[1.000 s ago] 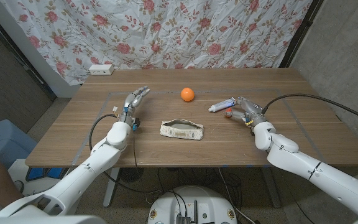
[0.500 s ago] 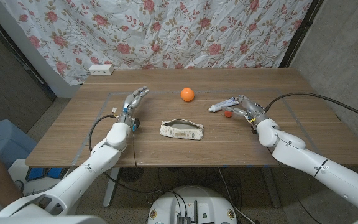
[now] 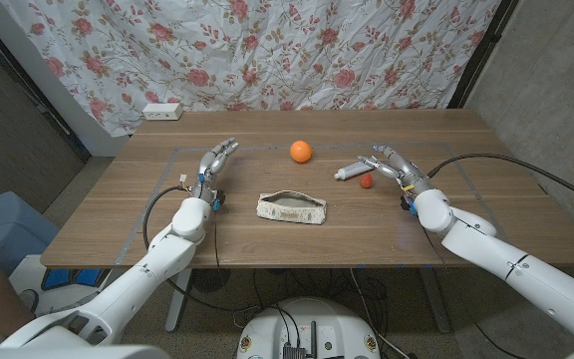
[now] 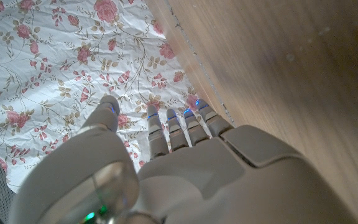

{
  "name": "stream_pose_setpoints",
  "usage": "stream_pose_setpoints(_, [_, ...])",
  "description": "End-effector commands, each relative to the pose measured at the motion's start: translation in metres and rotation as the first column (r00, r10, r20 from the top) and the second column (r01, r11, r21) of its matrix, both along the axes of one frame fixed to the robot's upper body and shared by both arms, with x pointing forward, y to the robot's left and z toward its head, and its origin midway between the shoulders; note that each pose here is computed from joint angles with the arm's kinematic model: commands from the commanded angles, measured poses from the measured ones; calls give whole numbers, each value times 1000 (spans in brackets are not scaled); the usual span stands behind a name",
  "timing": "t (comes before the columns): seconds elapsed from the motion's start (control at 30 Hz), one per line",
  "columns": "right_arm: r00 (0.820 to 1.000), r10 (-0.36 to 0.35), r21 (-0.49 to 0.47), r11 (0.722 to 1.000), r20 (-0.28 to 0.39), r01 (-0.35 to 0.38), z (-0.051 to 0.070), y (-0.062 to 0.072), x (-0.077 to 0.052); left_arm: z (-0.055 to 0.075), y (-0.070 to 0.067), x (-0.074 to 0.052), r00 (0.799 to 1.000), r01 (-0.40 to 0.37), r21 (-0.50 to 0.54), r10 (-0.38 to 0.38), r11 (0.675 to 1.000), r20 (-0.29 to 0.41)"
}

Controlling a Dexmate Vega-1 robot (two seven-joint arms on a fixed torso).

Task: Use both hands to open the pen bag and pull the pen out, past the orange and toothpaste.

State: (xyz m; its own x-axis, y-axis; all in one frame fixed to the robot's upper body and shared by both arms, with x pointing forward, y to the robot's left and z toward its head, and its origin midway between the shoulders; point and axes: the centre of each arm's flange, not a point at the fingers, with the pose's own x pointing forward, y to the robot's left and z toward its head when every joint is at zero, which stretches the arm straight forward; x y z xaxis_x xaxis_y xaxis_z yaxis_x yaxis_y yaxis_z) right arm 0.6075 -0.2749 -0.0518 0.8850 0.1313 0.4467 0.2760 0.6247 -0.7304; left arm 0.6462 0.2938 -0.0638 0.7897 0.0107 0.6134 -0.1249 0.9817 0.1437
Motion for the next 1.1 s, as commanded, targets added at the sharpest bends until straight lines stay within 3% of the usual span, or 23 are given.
stream_pose_setpoints(0.03, [996,84,122,989,9,-85,9,-12,5,0,-2,-1,1000,7,-17,-7,1000,15])
stream_pose_setpoints(0.57, [972,226,288,929,58,-233,24,-19,19,7,-2,1,1000,19,-22,-18,1000,23])
stream_pose_setpoints(1.1, [945,300,471,820,130,-325,21,-27,35,15,-9,8,998,66,-96,-64,993,24])
